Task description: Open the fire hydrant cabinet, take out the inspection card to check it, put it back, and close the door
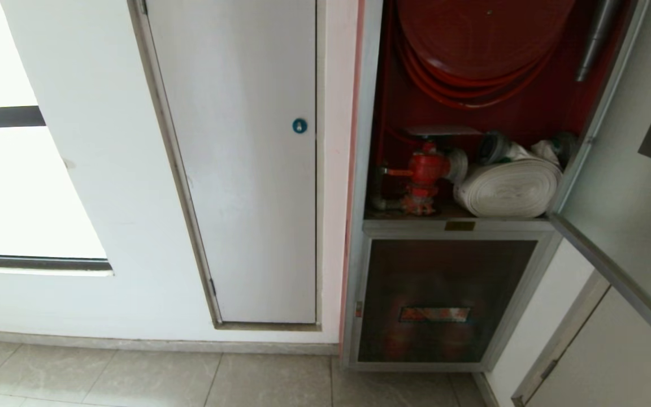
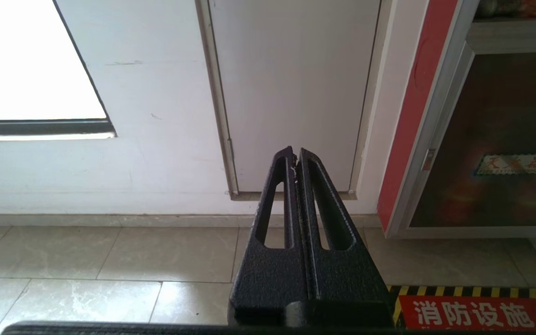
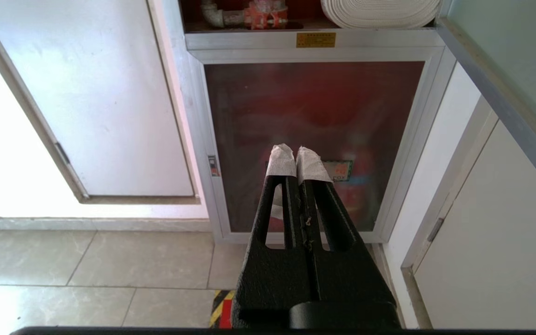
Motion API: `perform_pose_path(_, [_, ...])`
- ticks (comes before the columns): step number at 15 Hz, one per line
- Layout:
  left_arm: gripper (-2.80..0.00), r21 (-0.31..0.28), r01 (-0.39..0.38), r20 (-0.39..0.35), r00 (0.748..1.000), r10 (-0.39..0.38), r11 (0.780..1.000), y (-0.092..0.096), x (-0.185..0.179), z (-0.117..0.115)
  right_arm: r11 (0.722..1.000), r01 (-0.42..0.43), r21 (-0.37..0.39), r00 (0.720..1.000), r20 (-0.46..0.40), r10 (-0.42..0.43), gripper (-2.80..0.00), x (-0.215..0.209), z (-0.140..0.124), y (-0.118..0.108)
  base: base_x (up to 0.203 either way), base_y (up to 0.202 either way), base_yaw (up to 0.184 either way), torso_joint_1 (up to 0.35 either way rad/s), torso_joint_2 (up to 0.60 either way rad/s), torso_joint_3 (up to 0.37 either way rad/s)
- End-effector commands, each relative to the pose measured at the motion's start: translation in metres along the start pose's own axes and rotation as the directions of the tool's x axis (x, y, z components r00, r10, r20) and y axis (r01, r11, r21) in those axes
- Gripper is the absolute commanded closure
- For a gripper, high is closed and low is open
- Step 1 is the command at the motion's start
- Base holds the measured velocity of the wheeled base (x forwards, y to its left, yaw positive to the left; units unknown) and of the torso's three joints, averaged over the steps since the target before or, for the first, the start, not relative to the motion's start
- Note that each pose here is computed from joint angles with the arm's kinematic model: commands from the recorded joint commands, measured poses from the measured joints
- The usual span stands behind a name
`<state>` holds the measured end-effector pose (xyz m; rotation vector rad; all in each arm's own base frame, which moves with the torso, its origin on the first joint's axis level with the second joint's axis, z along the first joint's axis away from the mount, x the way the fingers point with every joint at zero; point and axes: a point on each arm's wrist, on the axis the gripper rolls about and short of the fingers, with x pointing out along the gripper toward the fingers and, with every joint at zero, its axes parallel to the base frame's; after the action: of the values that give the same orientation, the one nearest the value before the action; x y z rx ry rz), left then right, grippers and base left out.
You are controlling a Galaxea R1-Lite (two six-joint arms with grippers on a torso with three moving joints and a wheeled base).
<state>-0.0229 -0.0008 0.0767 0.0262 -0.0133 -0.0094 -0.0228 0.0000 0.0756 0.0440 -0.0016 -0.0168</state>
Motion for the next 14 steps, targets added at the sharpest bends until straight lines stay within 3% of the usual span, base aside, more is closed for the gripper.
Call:
perform_pose_path(1, [0.0, 0.0, 0.0, -0.006, 1.0, 0.0, 1.0, 0.0, 0.0, -0.002, 1.0, 0.0, 0.0, 1.0, 0.002, 0.0, 0.0, 0.0, 0.0, 0.0, 0.0, 0.0, 0.0, 0.0, 0.0, 0.0])
perform_pose_path(10, [0.0, 0.0, 0.0, -0.007, 1.0, 0.0, 1.0, 0.0, 0.001, -0.002, 1.0, 0.003, -0.007, 1.0, 0.002, -0.003, 0.0, 0.0, 0.0, 0.0, 0.0, 0.0, 0.0, 0.0, 0.0, 0.0])
perform_pose_path(14, [0.0, 0.0, 0.0, -0.006, 1.0, 0.0, 1.0, 0.0, 0.0, -0.002, 1.0, 0.019, -0.007, 1.0, 0.023, -0.019, 0.0, -0.002, 0.023, 0.001, 0.0, 0.0, 0.0, 0.0, 0.0, 0.0])
